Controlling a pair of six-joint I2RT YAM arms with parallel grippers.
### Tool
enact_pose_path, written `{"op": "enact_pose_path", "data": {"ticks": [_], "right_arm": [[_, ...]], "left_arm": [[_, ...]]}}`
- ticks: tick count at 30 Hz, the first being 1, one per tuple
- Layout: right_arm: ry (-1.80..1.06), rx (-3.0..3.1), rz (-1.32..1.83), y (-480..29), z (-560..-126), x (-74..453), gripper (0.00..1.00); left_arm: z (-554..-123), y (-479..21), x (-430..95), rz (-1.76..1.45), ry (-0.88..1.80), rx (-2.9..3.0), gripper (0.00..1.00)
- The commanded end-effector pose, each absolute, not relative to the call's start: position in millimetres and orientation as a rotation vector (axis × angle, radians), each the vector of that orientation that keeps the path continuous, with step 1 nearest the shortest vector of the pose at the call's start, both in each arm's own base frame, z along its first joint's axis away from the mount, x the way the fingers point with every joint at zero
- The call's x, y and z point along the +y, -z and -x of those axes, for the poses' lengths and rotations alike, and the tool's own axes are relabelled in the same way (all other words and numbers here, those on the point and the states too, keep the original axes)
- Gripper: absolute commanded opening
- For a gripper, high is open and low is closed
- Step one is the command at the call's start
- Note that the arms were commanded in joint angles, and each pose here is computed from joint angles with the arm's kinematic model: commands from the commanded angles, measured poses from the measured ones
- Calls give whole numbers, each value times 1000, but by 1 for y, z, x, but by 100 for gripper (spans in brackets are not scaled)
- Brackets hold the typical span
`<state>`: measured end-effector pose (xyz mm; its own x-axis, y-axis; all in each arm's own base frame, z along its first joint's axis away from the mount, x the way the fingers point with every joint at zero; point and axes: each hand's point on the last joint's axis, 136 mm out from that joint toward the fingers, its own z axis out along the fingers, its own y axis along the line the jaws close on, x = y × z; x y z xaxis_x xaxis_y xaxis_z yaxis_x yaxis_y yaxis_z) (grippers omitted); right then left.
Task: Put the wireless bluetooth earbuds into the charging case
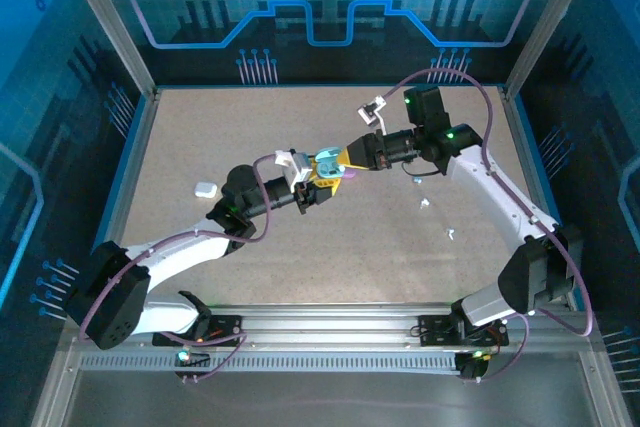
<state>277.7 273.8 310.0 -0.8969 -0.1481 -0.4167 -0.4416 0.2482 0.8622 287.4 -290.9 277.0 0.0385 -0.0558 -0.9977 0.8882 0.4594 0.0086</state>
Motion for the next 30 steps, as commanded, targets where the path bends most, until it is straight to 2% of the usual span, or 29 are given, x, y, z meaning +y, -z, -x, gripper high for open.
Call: {"op": "enact_pose_path", "data": {"ticks": [1,18,30], "right_arm": [[-1670,2247,578,-317,-277,278,18],[-1498,2250,599,-312,-281,277,19],[-1383,2314,613,-301,-279,273,26]], "left_arm": [[-285,-299,-297,-838,872,1251,33],[-283,-304,-297,-833,888,1237,33],[-282,-309,-298,-827,895,1225,33]]}}
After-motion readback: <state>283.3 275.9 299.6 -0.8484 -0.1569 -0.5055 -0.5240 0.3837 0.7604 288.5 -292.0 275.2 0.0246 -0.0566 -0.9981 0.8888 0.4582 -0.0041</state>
